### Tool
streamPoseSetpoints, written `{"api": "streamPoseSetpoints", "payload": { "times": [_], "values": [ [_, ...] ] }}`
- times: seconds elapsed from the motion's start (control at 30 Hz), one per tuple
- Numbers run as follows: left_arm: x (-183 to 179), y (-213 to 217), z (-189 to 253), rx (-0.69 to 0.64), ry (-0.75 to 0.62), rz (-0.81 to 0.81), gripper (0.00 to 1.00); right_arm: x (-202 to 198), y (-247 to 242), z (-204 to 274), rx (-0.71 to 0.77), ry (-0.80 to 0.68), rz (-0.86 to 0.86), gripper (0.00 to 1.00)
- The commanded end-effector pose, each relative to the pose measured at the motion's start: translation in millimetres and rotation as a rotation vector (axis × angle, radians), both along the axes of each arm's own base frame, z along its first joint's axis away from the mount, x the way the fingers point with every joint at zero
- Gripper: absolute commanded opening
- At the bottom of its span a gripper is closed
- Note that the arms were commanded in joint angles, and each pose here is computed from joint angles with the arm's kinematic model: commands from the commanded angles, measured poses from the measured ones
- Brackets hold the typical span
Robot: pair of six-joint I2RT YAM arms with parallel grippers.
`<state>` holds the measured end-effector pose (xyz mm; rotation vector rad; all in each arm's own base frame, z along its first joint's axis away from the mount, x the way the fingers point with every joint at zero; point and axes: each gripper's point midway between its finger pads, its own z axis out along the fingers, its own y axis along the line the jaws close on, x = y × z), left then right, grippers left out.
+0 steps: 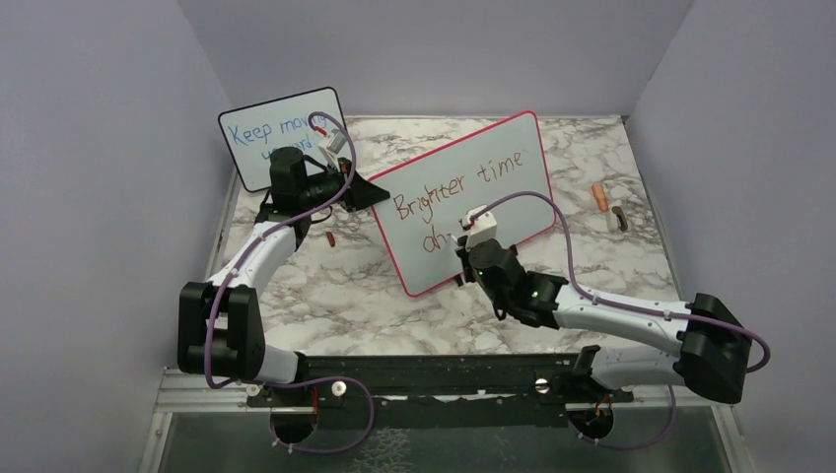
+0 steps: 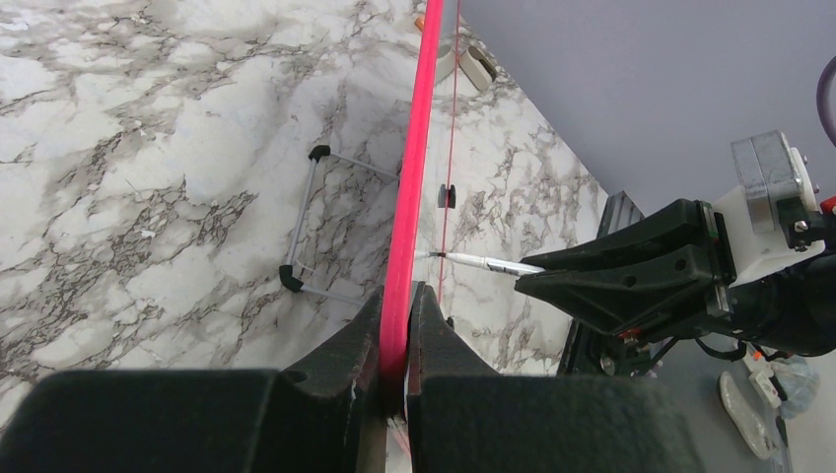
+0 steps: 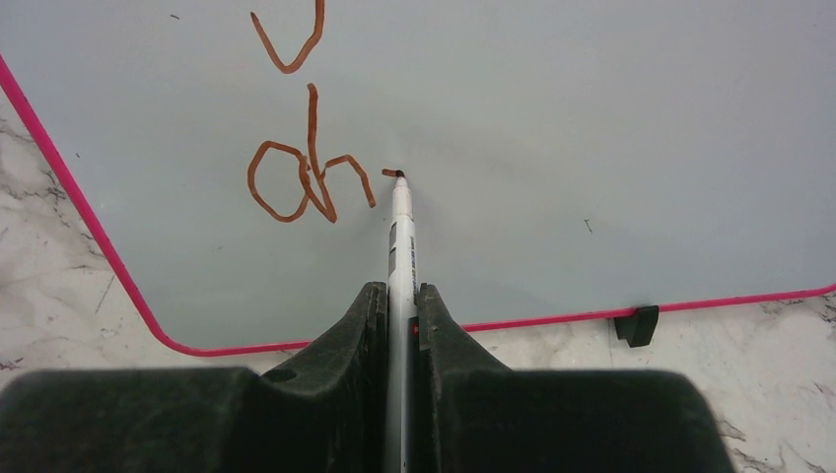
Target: Write a sentence on the whiteboard
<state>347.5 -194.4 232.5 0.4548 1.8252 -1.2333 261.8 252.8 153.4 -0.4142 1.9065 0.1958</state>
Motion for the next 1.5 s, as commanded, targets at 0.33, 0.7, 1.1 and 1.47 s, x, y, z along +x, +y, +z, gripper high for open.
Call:
{"api": "streamPoseSetpoints", "payload": {
  "times": [0.33, 0.7, 1.1, 1.47],
  "values": [
    [13.5, 10.8, -36.7, 0.093, 0.055, 0.094, 0.00, 11.4, -16.6, 5.4, -0.021, -0.044, -0.064, 0.01],
    [13.2, 10.7, -37.1, 0.092, 0.056, 0.091, 0.00, 17.9, -8.1, 19.0, 0.003, -0.079, -0.043, 0.01],
    [13.4, 10.4, -37.0, 0.093, 0.057, 0.092, 0.00, 13.3, 11.6, 24.0, 0.026, -0.070, 0.061, 0.01],
    [13.7, 10.7, -36.8, 0.094, 0.054, 0.094, 0.00, 4.7, 13.9, 13.0, 0.002, -0.020, 0.108, 0.01]
  ]
}}
